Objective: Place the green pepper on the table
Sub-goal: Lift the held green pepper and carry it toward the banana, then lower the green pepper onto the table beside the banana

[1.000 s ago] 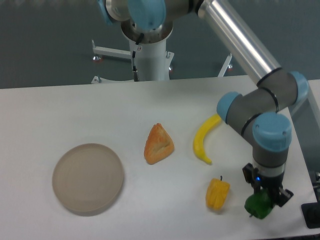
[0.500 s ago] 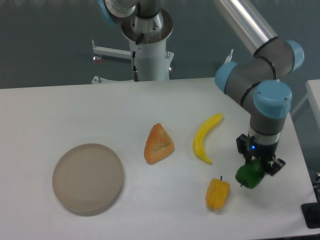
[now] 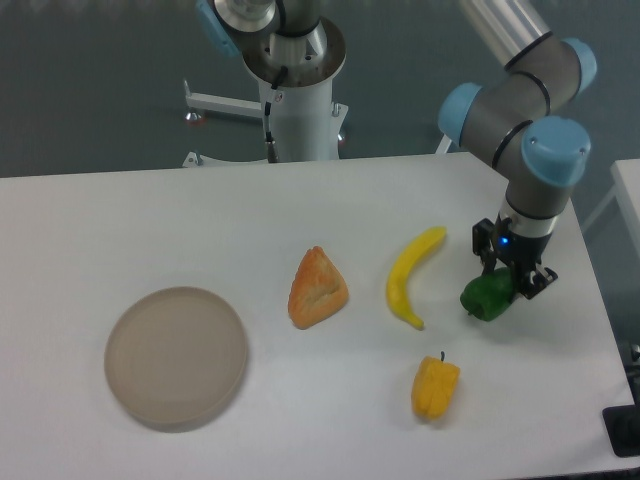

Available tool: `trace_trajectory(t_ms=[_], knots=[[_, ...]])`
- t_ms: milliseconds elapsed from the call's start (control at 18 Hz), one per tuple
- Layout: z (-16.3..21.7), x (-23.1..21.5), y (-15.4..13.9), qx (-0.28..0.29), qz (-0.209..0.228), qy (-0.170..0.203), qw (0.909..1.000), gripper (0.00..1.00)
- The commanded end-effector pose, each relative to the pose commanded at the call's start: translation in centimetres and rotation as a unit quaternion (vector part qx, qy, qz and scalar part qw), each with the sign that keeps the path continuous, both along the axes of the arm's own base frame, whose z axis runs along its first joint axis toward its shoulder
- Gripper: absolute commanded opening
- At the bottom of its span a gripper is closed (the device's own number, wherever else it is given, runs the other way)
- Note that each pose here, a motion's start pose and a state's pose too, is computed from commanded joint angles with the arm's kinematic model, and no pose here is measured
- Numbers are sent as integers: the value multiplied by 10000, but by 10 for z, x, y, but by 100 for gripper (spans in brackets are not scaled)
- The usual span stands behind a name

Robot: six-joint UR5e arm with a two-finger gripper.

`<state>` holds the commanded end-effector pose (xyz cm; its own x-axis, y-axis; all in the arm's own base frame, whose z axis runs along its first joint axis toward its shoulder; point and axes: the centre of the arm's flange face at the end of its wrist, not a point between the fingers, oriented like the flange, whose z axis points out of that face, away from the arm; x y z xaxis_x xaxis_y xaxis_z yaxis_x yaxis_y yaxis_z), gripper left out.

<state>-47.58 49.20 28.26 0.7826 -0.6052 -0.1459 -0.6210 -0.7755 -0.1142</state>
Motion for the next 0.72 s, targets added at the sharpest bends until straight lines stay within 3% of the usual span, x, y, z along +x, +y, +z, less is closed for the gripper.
trace_trajectory(t_ms=[111, 222, 722], knots=[[-1, 5, 3, 217, 114, -43, 9997, 15], [-5, 9, 10, 716, 527, -495, 9948, 15], [-17, 10, 1, 797, 330, -530, 9949, 15]])
